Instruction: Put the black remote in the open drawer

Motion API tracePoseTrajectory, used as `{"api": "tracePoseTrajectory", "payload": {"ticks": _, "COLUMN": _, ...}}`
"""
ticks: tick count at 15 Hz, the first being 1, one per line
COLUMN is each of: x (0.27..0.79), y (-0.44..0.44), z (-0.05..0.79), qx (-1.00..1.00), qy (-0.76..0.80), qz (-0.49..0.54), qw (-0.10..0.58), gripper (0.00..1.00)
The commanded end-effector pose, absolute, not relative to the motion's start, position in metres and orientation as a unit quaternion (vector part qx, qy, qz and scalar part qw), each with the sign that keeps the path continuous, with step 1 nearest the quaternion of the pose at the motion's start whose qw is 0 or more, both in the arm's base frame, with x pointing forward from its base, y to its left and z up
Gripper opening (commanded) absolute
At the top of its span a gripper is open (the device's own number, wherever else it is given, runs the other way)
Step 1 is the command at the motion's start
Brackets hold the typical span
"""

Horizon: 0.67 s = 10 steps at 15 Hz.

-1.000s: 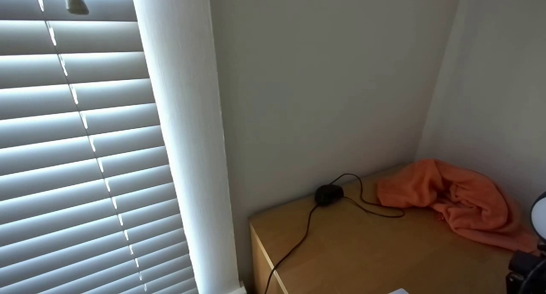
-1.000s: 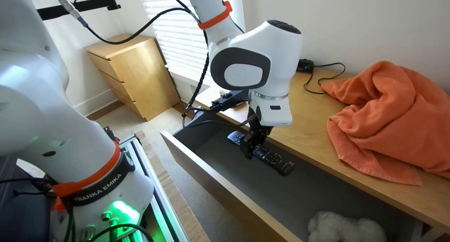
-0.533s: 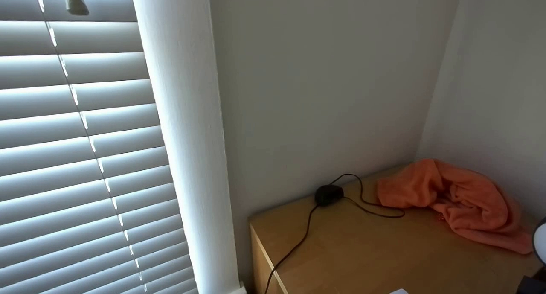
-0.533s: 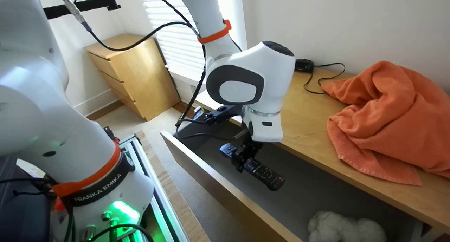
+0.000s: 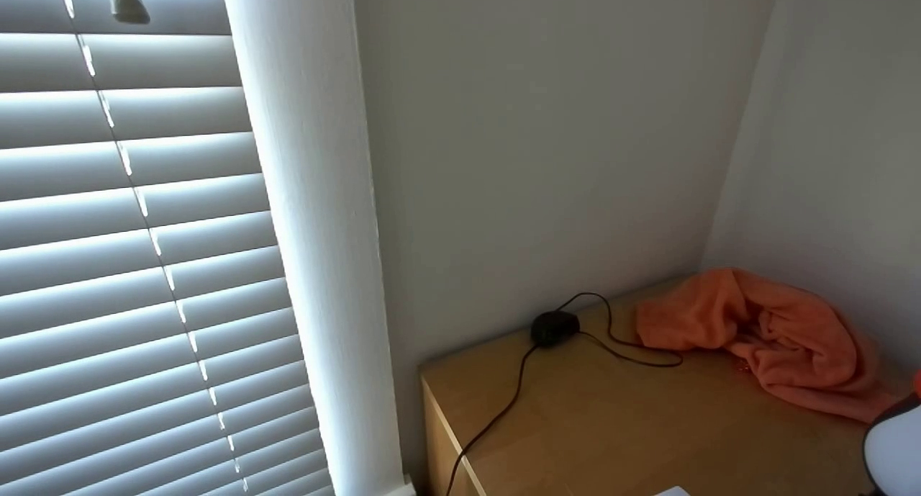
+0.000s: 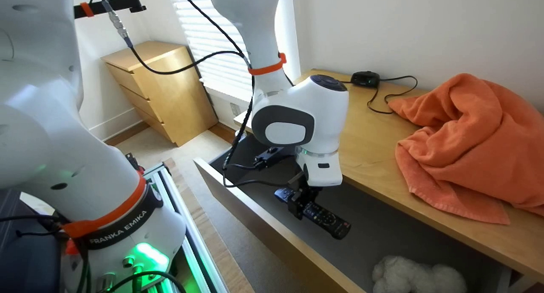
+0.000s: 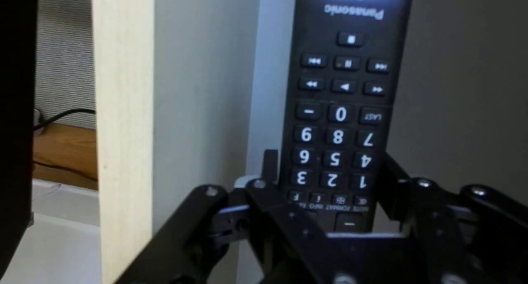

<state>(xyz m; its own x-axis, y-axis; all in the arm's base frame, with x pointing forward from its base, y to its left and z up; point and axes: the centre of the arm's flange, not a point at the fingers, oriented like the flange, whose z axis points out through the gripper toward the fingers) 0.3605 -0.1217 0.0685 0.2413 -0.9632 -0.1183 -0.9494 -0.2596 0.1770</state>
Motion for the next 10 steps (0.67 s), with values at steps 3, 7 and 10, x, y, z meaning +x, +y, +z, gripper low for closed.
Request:
{"api": "tracePoseTrajectory", "payload": {"ticks": 3, "x": 0.376, "y": -0.127, "z": 0.029, "qx": 0.786, "qy": -0.61, "qz": -0.103, "qw": 0.011, "gripper": 0.31}}
{"api": "tracePoseTrajectory", "payload": {"ticks": 7, "x": 0.385, "y": -0.13, "z": 0.011, "qx": 0.785, "qy": -0.61, "qz": -0.11, "qw": 0.002, "gripper": 0.31}}
{"api": "tracePoseTrajectory", "payload": {"ticks": 10, "x": 0.387, "y": -0.131, "z": -0.004, "qx": 0.786, "qy": -0.607, "qz": -0.115, "qw": 0.001, "gripper": 0.31}}
